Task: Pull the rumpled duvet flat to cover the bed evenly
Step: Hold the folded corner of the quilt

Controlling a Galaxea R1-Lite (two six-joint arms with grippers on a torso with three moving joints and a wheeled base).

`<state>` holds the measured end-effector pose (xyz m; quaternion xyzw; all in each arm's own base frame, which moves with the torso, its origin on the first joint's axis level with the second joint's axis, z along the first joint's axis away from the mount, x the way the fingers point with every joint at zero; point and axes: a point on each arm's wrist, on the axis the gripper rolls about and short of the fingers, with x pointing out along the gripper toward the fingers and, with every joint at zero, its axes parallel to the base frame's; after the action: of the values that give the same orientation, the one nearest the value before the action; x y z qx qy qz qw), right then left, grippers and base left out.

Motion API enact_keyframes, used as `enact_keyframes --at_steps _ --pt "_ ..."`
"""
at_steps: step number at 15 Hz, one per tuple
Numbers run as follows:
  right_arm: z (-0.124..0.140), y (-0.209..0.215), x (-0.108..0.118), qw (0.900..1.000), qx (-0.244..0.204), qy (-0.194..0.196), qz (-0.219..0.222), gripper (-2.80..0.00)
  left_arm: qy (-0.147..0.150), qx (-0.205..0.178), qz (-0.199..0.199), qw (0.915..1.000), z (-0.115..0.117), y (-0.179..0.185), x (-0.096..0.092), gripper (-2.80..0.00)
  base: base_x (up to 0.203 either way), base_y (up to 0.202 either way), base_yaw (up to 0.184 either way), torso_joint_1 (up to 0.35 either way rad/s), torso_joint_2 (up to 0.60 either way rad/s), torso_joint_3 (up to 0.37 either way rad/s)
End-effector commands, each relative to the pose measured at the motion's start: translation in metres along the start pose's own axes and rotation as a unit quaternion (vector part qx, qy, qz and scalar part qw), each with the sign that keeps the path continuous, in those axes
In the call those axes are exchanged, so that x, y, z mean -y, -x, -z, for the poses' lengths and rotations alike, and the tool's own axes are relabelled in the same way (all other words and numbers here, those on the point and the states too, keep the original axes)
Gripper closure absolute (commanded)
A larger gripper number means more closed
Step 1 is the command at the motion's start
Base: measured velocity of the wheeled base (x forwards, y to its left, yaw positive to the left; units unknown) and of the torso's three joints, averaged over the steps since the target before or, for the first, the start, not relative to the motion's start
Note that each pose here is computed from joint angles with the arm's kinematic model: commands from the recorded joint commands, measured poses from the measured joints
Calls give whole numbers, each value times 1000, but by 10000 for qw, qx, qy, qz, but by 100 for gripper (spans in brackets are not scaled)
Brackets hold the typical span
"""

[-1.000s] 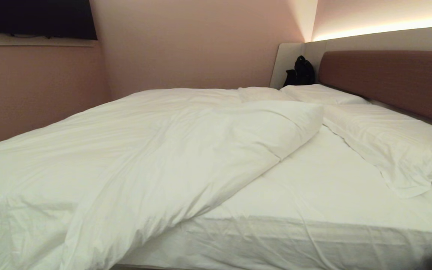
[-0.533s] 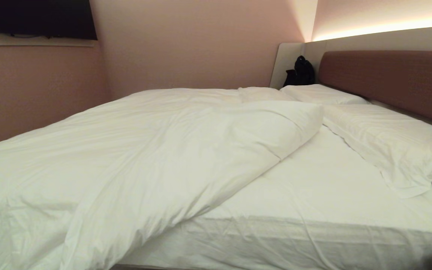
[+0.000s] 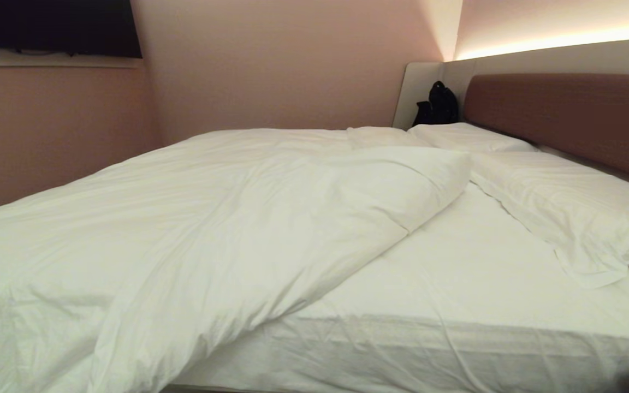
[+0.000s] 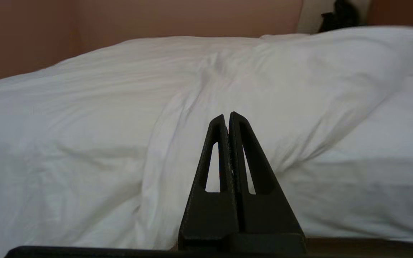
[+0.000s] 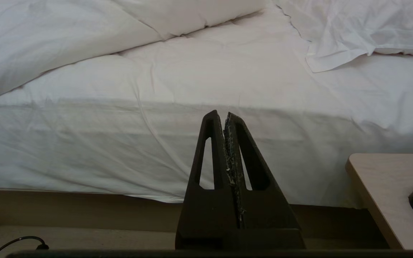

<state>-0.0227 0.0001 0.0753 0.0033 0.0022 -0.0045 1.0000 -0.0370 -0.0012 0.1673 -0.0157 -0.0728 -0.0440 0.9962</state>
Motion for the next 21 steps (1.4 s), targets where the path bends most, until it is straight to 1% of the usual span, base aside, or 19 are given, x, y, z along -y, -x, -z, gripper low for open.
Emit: enact_keyframes --at_steps 1,3,4,5,7,9,11,14,16,17,18,19,21 --pt "0 0 0 10000 -1 0 -1 0 320 -731 171 9967 -34 -44 -1 0 0 0 0 0 0 0" --pt "0 0 0 10000 -1 2 1 0 691 -1359 500 9870 -50 -91 -2 0 0 0 0 0 0 0" --pt "0 0 0 10000 -1 2 1 0 851 -1551 660 9820 -54 -112 -2 0 0 0 0 0 0 0" --pt "0 0 0 10000 -1 2 1 0 1005 -1798 797 9753 -55 -139 -3 0 0 0 0 0 0 0" --pt "0 0 0 10000 -1 2 1 0 1212 -2087 1031 9650 -53 -184 -4 0 0 0 0 0 0 0" --pt "0 0 0 10000 7 2 1 0 1427 -2677 1179 9456 -30 -249 -6 0 0 0 0 0 0 0" --pt "0 0 0 10000 -1 2 -6 0 1661 -3036 1298 9292 -6 -309 -5 0 0 0 0 0 0 0" --pt "0 0 0 10000 2 -2 1 0 2100 -3239 1324 9129 24 -380 -1 0 0 0 0 0 0 0" --pt "0 0 0 10000 -1 2 1 0 2289 -3372 1233 9048 40 -404 4 0 0 0 0 0 0 0" --pt "0 0 0 10000 2 0 -3 0 2323 -3526 1164 8990 51 -407 6 0 0 0 0 0 0 0" --pt "0 0 0 10000 -1 2 1 0 2312 -3642 1084 8956 61 -411 10 0 0 0 0 0 0 0" --pt "0 0 0 10000 -1 2 1 0 2308 -3653 1066 8955 62 -411 11 0 0 0 0 0 0 0" --pt "0 0 0 10000 -1 2 1 0 2243 -3768 1051 8926 74 -417 24 0 0 0 0 0 0 0"
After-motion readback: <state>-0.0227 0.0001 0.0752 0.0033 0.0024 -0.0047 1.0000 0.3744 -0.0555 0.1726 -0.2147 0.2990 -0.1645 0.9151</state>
